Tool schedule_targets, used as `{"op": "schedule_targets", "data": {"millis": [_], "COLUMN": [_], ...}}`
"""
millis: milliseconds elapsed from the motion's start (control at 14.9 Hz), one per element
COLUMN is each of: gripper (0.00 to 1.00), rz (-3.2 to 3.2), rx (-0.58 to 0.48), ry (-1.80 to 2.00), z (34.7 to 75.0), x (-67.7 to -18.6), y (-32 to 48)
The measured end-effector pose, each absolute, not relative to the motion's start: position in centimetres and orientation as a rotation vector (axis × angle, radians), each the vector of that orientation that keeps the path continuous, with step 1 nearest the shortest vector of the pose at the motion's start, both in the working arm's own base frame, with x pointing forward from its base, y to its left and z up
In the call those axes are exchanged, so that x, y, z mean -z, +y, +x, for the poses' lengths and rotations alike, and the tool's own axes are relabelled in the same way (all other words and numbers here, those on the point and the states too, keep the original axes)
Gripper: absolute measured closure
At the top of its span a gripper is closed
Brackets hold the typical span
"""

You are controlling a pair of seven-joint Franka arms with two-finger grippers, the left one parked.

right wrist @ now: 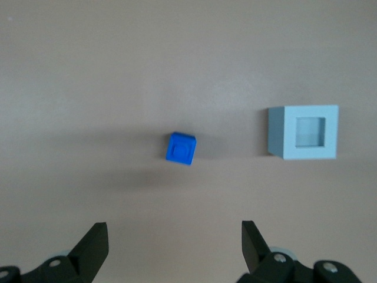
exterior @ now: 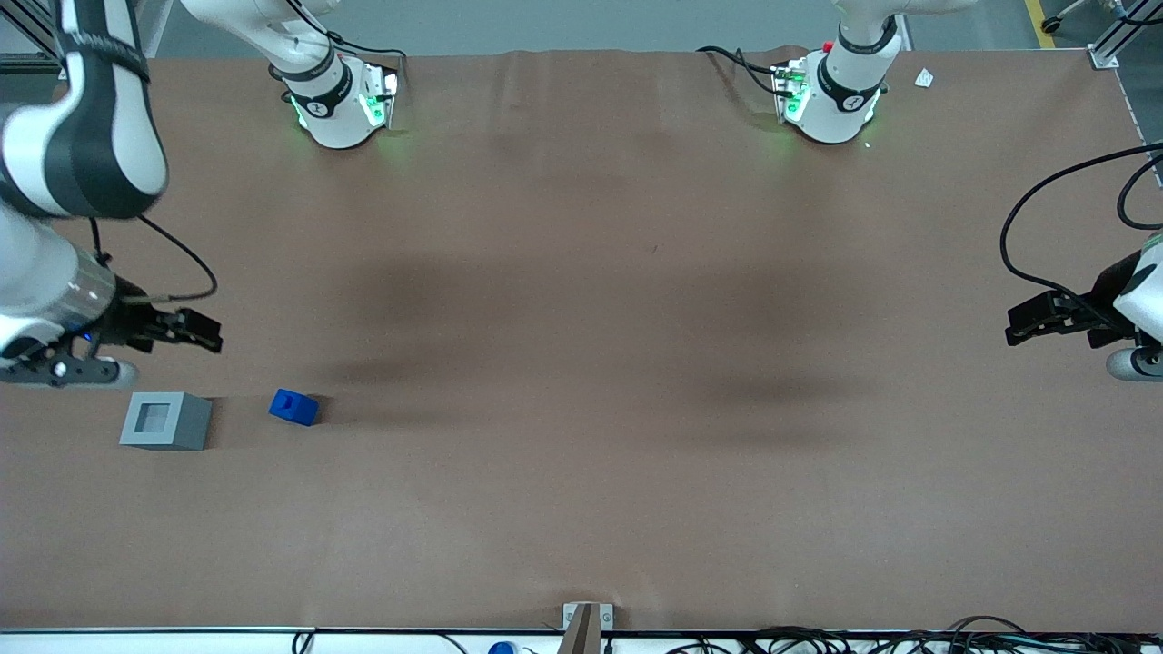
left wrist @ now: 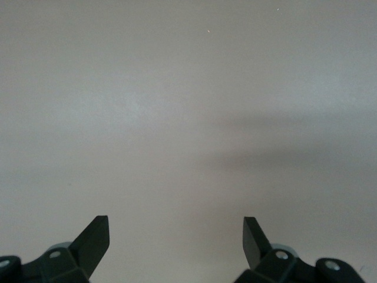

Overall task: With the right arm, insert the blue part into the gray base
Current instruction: 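Move the open right gripper over the small blue block and lower, then close the right gripper on the blue block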

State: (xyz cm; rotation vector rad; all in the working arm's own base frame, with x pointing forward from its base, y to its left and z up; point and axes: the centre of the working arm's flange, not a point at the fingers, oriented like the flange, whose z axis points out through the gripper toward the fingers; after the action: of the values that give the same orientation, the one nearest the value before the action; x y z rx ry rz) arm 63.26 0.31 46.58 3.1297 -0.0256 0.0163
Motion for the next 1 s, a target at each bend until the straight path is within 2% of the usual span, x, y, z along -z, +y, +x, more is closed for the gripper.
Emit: {"op": "schedule_targets", "data": {"millis": [469,669,1004], "gripper": [0.04,0.05,0.1], "rz": [3.134,3.133,3.155], "rx": [0.017,-0.033,-0.022], "ry": [-0.084,-0.1,-0.173], "z": [65.8,65.5,65.3], "x": [-37.1,-33.1,-27.8], "y": [0.7,0.5,-0.1]}}
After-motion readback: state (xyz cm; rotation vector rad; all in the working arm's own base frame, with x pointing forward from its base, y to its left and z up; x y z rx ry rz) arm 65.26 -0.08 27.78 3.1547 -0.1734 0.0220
